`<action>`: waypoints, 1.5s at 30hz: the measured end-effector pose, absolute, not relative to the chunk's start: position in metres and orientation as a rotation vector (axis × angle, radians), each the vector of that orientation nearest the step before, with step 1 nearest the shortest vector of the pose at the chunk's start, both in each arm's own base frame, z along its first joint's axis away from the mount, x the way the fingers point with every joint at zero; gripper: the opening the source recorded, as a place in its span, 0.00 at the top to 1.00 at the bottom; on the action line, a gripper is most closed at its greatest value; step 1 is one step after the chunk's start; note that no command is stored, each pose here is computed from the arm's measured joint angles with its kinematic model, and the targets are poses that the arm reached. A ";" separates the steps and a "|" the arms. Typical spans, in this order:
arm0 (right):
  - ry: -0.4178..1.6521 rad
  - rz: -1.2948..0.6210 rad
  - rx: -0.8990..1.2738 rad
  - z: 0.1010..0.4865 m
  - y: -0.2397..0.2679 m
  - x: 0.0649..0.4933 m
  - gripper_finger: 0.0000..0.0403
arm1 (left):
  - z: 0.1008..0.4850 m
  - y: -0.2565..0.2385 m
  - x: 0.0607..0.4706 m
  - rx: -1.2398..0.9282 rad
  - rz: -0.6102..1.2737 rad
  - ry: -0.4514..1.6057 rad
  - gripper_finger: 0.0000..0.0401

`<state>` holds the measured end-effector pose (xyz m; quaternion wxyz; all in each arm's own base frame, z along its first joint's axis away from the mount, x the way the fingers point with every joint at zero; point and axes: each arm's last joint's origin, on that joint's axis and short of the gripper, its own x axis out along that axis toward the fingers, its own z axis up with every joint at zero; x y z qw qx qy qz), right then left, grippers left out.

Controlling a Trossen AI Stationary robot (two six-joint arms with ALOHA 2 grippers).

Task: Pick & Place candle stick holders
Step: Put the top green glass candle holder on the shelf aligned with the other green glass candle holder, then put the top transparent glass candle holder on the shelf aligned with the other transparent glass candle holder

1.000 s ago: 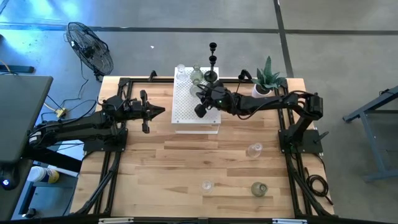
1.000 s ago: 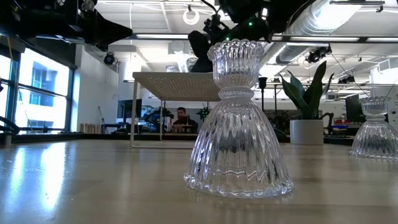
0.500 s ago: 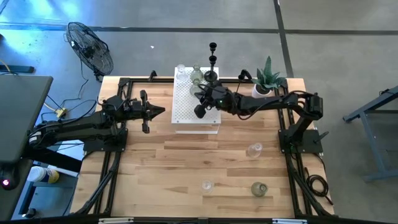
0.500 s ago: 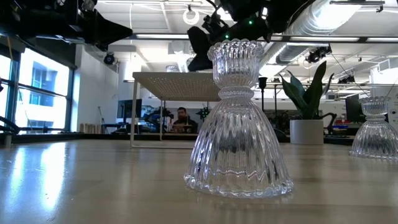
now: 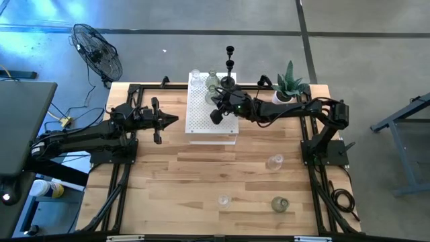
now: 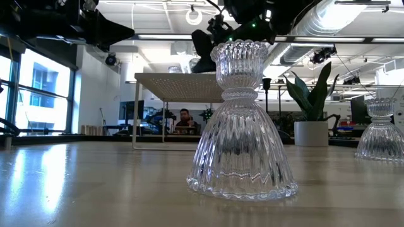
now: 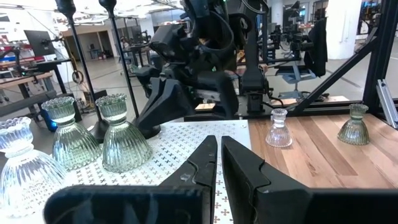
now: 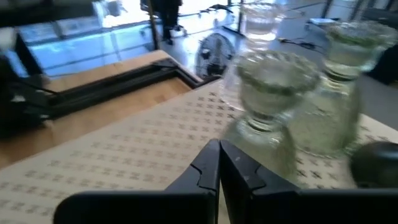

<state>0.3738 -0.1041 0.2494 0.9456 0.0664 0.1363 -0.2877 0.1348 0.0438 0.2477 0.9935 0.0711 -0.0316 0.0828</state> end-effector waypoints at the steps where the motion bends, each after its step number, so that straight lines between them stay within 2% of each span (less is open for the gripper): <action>1: 0.268 -0.562 0.138 0.250 -0.103 0.375 1.00 | 0.248 0.044 0.135 0.142 0.166 -0.063 0.95; 17: 0.280 -0.659 0.133 0.249 -0.113 0.370 1.00 | 0.248 0.044 0.135 0.142 0.169 -0.063 0.95; 23: 0.302 -0.623 0.108 0.251 -0.104 0.371 1.00 | 0.247 0.044 0.135 0.141 0.169 -0.060 0.95; 31: 0.429 -0.427 0.058 0.275 -0.040 0.353 1.00 | 0.244 0.044 0.135 0.127 0.166 -0.029 0.95; 36: 0.551 -0.351 0.046 0.290 0.016 0.322 1.00 | 0.240 0.044 0.136 0.091 0.163 0.011 0.95; 41: 0.715 -0.340 0.120 0.293 0.061 0.280 1.00 | 0.236 0.046 0.140 0.088 0.160 0.038 0.95; 45: 0.856 -0.458 0.230 0.288 0.087 0.240 1.00 | 0.234 0.047 0.143 0.088 0.159 0.055 0.95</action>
